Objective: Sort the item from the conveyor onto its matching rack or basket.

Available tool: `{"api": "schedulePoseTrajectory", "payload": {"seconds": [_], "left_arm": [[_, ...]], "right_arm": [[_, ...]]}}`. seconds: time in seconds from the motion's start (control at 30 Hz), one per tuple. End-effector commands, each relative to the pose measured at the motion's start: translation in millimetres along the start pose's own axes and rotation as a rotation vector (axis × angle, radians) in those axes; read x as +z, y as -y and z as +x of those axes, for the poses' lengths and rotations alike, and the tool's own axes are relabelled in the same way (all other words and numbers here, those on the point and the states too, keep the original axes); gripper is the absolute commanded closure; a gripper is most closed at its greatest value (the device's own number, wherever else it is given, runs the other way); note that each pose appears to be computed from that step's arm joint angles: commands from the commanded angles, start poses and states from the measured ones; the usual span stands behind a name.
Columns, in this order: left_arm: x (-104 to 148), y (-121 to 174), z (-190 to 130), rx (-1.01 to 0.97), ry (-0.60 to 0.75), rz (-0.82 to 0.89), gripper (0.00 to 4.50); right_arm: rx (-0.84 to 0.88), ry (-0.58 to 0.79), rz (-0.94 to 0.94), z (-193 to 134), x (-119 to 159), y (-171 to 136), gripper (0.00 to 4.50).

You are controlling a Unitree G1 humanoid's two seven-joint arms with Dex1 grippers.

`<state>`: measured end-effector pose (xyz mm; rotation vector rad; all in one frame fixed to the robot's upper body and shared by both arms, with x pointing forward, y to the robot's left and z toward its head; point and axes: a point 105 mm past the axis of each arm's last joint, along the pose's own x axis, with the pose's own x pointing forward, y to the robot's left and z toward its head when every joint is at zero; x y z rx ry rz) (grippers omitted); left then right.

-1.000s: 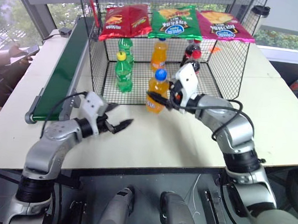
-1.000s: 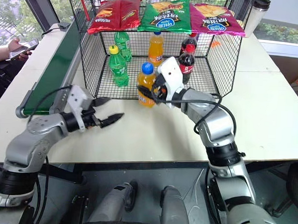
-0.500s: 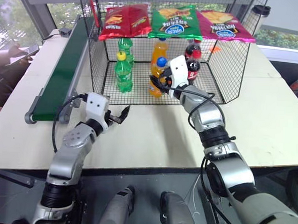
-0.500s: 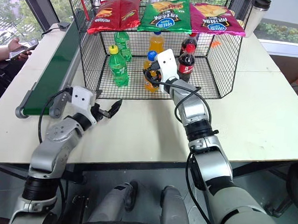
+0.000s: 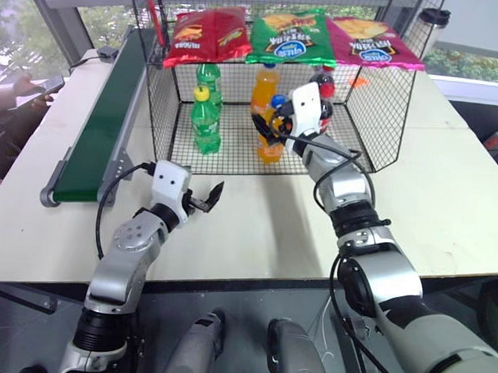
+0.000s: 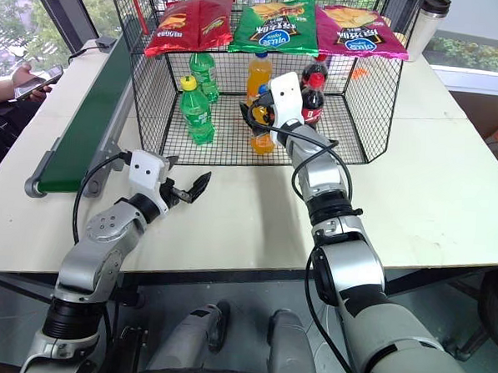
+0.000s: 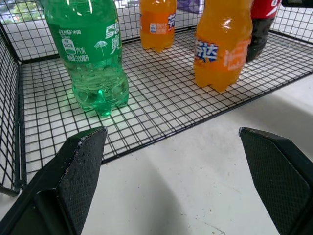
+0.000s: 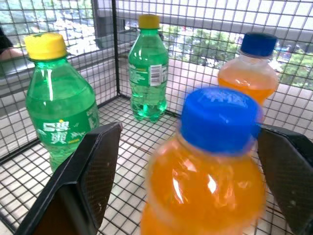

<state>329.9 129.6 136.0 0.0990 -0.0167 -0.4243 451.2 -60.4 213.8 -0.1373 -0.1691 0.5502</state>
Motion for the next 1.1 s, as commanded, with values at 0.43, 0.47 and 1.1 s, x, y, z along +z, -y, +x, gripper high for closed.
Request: {"api": "schedulePoseTrajectory", "payload": {"seconds": [0.43, 0.47, 1.1], "left_arm": [[10.9, 15.8, -5.6, -0.169, 0.016, -0.013, 0.0], [10.1, 16.3, -7.0, -0.185, 0.009, -0.019, 0.0], [-3.0, 23.8, -18.4, -0.339, -0.068, -0.009, 0.0]], "right_arm": [[0.179, -0.109, -0.249, -57.1, 20.4, 10.0, 0.09], [0.228, -0.138, -0.249, -66.2, 15.9, 6.3, 0.09], [0.638, -0.281, -0.036, -136.5, -32.1, -71.3, 0.09]]}}
